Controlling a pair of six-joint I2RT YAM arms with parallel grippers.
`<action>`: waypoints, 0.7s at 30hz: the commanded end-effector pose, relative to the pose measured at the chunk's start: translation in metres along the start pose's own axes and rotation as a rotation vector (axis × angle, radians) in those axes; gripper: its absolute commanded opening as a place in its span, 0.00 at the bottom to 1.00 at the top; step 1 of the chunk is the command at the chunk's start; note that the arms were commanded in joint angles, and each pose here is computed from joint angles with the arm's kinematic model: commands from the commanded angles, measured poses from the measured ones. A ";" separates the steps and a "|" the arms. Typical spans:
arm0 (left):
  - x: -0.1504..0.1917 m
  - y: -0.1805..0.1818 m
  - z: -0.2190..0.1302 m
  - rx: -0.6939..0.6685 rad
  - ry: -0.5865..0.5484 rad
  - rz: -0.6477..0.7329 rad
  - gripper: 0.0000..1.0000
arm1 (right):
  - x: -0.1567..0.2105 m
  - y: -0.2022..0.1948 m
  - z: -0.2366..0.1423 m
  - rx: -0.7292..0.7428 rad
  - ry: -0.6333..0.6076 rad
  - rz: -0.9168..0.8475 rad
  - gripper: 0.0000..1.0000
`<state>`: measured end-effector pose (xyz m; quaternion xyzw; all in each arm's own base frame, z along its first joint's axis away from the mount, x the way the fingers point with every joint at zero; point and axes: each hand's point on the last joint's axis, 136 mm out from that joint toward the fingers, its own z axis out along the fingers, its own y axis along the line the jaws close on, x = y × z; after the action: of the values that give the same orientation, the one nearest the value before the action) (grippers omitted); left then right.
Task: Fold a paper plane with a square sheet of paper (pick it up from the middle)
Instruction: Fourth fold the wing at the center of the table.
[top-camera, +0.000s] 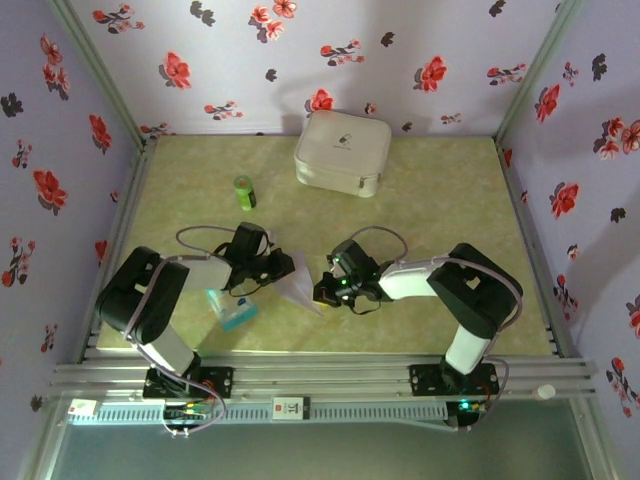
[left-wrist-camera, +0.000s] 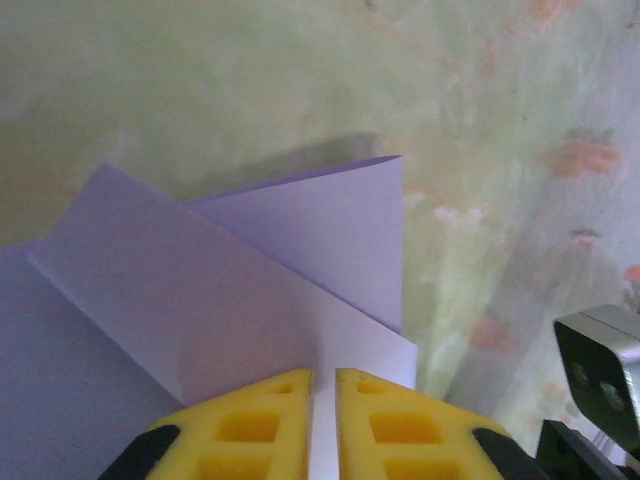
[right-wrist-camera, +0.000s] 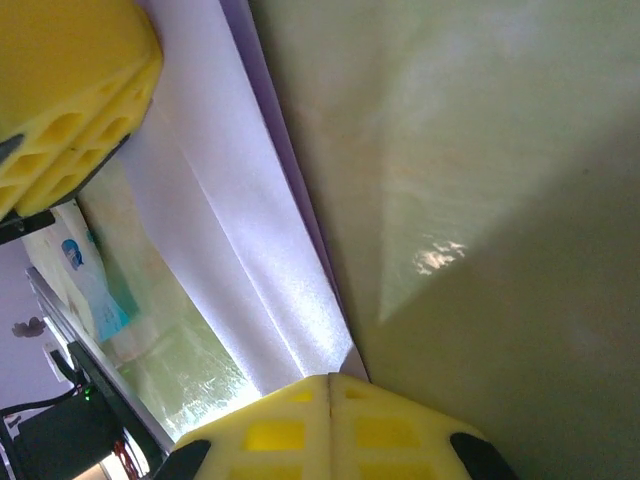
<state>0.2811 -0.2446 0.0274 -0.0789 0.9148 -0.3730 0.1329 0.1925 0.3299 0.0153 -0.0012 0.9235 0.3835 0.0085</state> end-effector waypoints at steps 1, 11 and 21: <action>-0.007 -0.030 -0.015 0.058 -0.011 0.040 0.17 | 0.019 -0.048 -0.003 0.174 0.040 0.047 0.00; 0.027 -0.050 -0.011 0.080 0.062 0.080 0.14 | 0.011 -0.040 -0.003 0.170 0.018 0.041 0.00; 0.050 -0.018 0.019 0.016 0.119 0.067 0.12 | 0.014 -0.046 -0.003 0.182 0.023 0.047 0.00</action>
<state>0.2438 -0.2859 0.0300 -0.0235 0.9164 -0.3879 0.0959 0.1928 0.3259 0.0158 -0.0022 0.9282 0.3718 0.0124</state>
